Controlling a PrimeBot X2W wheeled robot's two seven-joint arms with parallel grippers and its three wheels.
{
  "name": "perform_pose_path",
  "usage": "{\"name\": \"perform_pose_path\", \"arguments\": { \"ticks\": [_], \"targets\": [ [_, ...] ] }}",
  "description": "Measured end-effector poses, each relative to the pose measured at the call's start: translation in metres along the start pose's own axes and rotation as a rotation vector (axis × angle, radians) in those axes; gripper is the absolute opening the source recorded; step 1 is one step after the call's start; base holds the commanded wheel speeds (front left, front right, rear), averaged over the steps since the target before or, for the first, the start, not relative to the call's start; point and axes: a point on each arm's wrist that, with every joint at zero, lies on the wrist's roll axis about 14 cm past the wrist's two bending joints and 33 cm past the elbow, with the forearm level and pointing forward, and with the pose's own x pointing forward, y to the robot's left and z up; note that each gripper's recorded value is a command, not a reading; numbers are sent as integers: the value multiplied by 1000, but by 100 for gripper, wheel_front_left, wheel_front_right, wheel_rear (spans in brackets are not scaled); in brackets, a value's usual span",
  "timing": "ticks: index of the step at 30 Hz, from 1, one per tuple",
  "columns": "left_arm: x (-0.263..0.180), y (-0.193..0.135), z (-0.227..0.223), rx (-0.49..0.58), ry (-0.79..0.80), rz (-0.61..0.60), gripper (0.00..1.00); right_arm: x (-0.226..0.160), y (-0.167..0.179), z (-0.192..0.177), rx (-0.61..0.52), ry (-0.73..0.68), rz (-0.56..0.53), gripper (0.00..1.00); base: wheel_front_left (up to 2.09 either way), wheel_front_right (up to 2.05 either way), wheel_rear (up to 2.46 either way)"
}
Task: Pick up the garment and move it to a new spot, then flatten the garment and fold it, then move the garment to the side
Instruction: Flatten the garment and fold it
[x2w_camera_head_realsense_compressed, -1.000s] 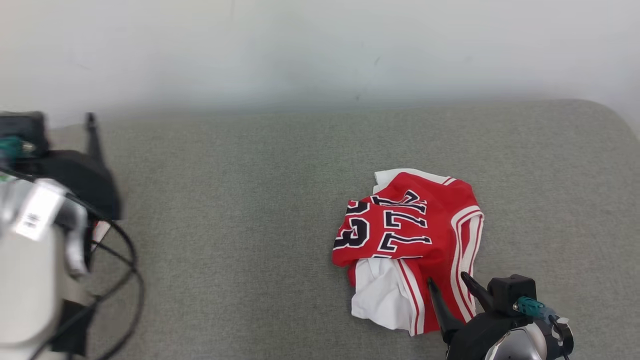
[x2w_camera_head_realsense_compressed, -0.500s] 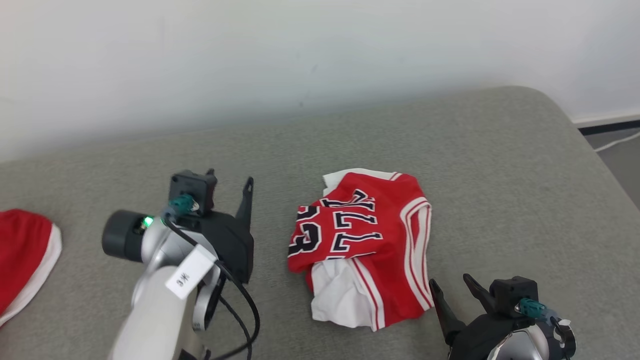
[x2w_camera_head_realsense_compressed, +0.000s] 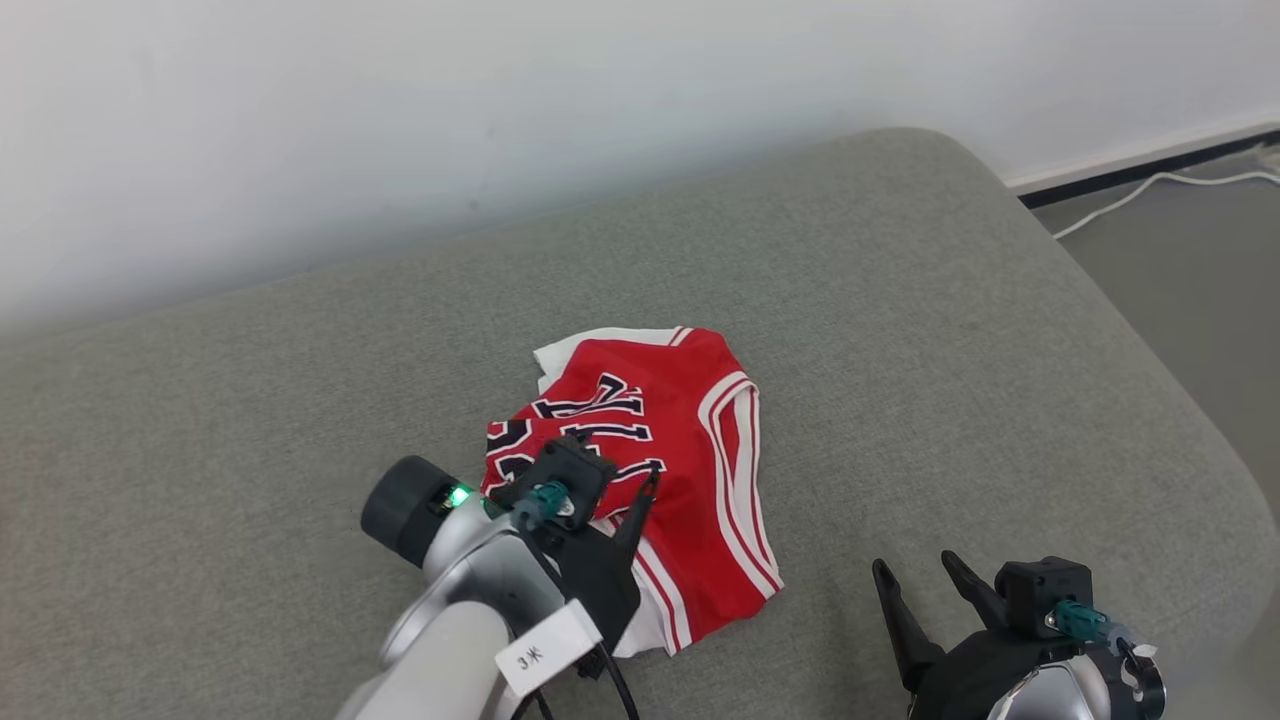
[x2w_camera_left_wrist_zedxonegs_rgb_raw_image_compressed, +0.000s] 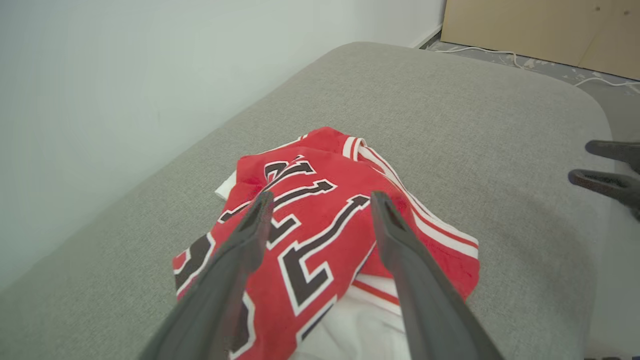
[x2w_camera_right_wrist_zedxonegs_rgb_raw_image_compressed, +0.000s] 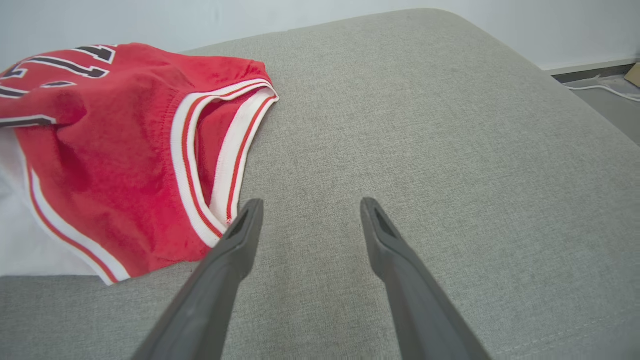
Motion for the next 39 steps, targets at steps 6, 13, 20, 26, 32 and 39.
{"name": "perform_pose_path", "arguments": {
  "ticks": [6, 13, 20, 26, 32, 39],
  "targets": [
    [7, -37, -5, 33, 15, -117, 100, -2, -5, -4, 22, 10, -25, 100, 0, 0, 0],
    [21, -44, -12, 89, 53, -133, 100, -3, -11, -4, 43, 8, -53, 100, 0, 0, 0],
    [37, -41, -19, 160, 82, -126, 100, -6, -23, -10, 61, 22, -96, 100, 0, 0, 0],
    [47, -42, -34, 167, 131, -140, 0, -8, -30, -16, 72, 32, -130, 100, 0, 0, 0],
    [53, -39, -35, 171, 135, -138, 0, -8, -35, -20, 81, 37, -148, 100, 0, 0, 0],
    [58, -26, -14, 145, 61, -104, 0, -5, -33, -18, 80, 29, -143, 100, 0, 0, 0]
  ]
}}
